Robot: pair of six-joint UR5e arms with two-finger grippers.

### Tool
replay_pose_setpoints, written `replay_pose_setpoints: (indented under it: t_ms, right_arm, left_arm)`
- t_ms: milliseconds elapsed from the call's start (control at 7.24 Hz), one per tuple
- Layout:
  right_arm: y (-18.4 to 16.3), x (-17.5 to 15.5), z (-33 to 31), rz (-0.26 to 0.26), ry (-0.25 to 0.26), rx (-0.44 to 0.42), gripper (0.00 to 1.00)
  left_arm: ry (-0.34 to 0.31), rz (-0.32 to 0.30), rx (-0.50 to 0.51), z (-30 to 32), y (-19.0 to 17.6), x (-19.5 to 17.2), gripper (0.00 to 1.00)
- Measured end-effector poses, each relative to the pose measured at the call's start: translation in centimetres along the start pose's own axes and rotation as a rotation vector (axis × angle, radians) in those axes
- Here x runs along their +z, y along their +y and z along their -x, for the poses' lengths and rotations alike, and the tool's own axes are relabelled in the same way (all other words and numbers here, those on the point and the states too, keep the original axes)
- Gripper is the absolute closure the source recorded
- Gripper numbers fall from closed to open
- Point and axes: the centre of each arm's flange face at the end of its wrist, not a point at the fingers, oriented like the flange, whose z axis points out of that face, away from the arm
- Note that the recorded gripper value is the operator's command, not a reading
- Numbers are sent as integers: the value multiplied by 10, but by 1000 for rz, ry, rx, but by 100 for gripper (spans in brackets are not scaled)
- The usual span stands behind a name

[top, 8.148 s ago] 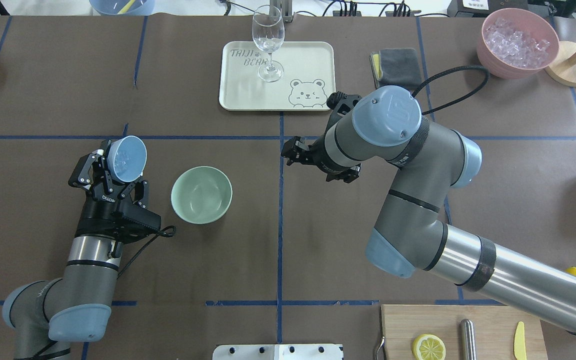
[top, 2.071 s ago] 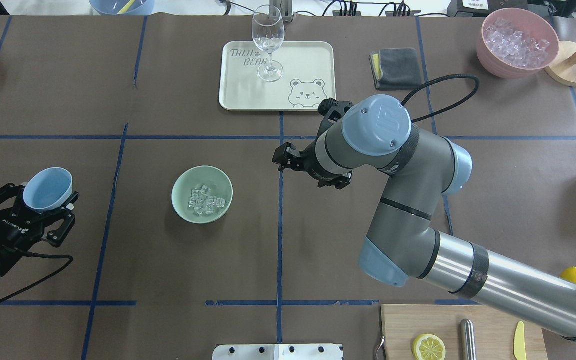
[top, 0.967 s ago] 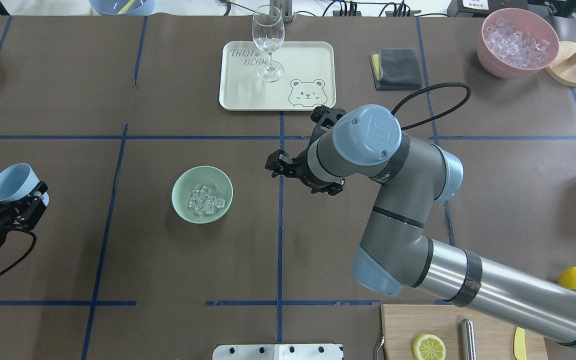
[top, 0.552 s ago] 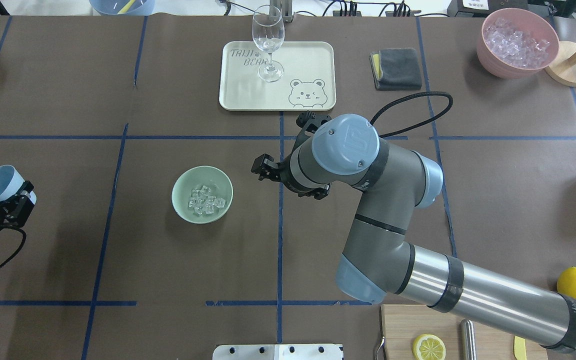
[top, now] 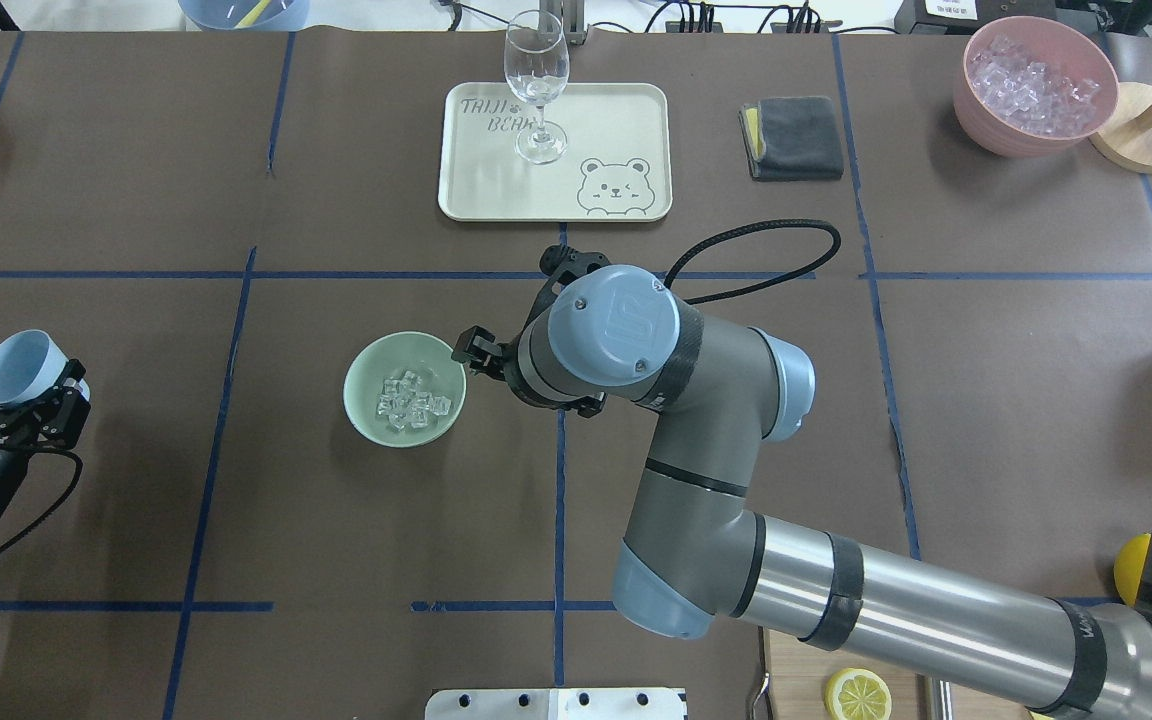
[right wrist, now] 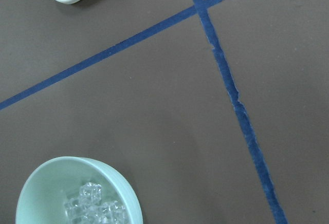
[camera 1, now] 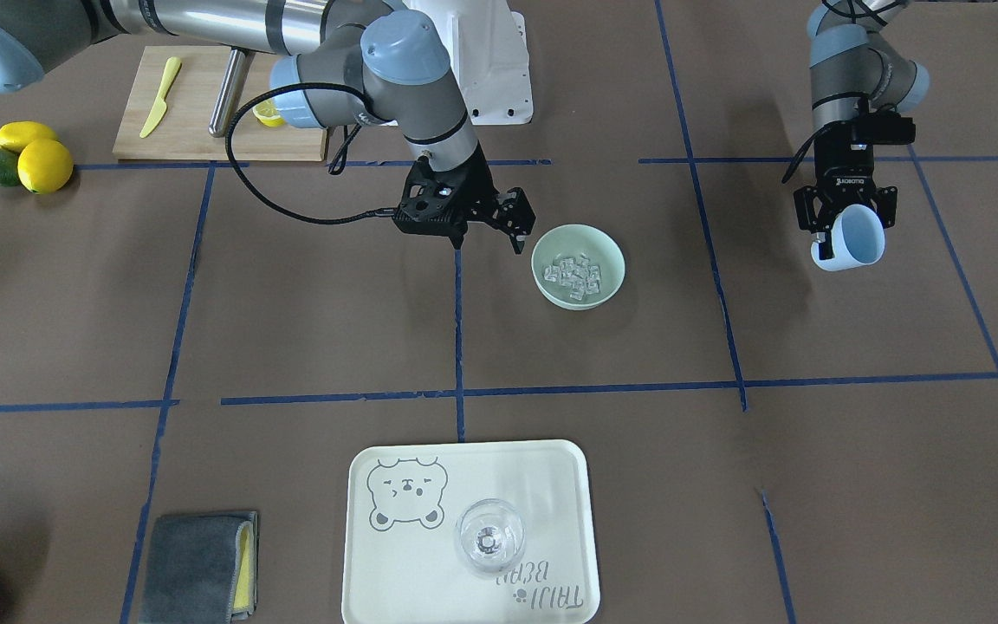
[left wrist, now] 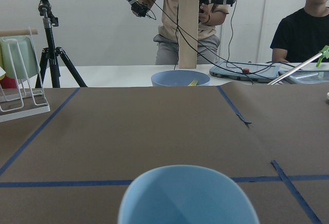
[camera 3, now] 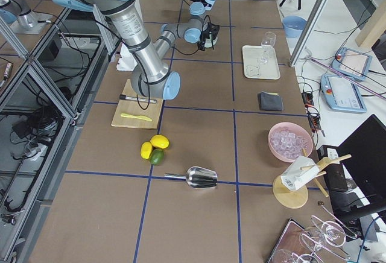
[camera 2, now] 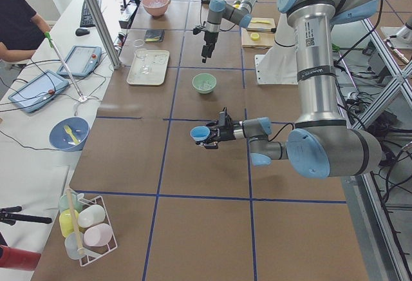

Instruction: Pour ice into bowl

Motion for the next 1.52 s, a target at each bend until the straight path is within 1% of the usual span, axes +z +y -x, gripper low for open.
replay_pose_setpoints:
  t_ms: [276, 552, 829, 967, 1105, 1243, 1381, 1519]
  right_arm:
    - [7, 25, 31, -26, 24, -1, 0]
    - [14, 52, 50, -38, 64, -4, 1]
    - [19, 63, 55, -37, 83, -8, 4]
    - [20, 65, 55, -34, 87, -11, 14]
    - [22, 66, 54, -31, 89, -16, 34]
    - [23, 66, 53, -29, 91, -19, 60]
    - [23, 67, 53, -28, 91, -21, 94]
    - [24, 68, 52, -28, 93, -22, 100]
  left_arm:
    - [-9, -3, 11, 2, 4, 4, 100]
    - [-18, -4, 23, 7, 6, 6, 100]
    - [-23, -7, 29, 9, 7, 8, 100]
    - [-23, -7, 29, 5, 11, 11, 100]
    - [-24, -7, 30, 1, 17, 16, 100]
    - [-27, -7, 36, 0, 21, 19, 96]
    - [-29, -8, 50, 1, 21, 20, 48]
    - [-32, -10, 71, 3, 20, 21, 6]
